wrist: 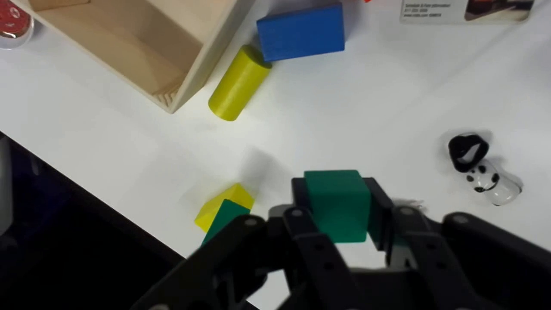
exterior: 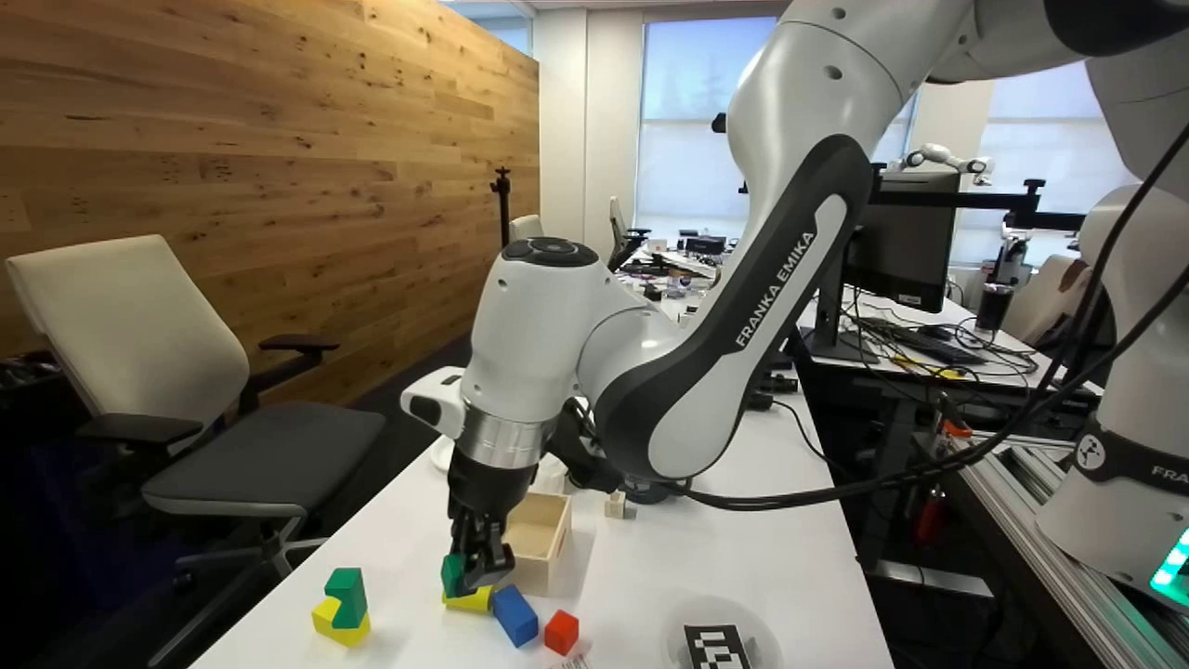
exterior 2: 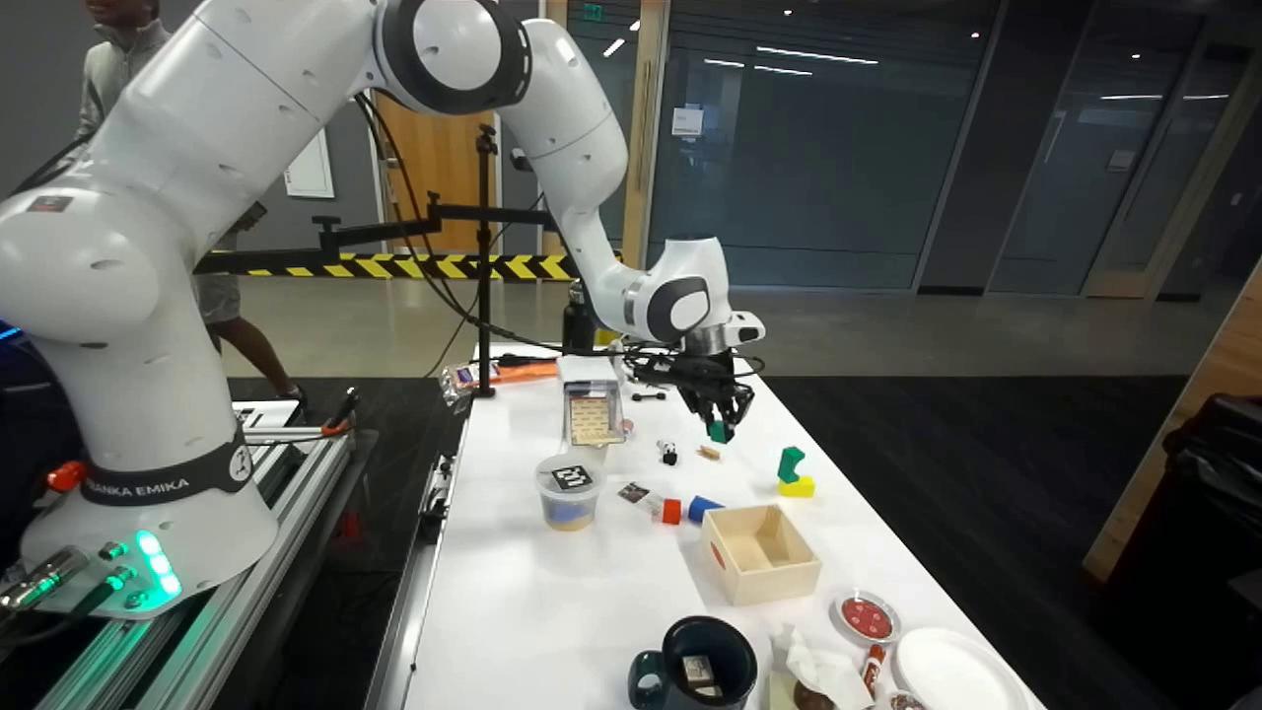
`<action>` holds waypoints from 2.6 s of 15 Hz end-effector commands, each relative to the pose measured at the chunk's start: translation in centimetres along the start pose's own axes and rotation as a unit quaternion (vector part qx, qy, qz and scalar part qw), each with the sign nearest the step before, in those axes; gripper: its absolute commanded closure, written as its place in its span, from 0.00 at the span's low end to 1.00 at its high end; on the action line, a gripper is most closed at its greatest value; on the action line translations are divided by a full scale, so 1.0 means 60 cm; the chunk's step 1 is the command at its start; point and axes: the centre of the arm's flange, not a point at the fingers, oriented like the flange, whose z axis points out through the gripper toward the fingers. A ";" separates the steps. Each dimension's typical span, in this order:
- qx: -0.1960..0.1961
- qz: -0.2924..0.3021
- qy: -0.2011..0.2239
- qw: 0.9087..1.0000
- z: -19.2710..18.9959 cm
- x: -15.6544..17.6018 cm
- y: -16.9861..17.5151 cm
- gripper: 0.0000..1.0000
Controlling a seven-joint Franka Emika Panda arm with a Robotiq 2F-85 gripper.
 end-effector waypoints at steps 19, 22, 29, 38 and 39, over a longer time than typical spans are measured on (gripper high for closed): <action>0.059 0.026 -0.030 0.998 0.022 0.130 0.027 0.91; 0.061 0.038 -0.060 0.996 0.045 0.131 0.044 0.91; 0.086 0.059 -0.100 0.990 0.138 0.132 0.064 0.91; 0.063 0.067 -0.040 0.995 0.037 0.141 0.089 0.91; 0.060 0.068 -0.035 0.995 0.025 0.145 0.096 0.91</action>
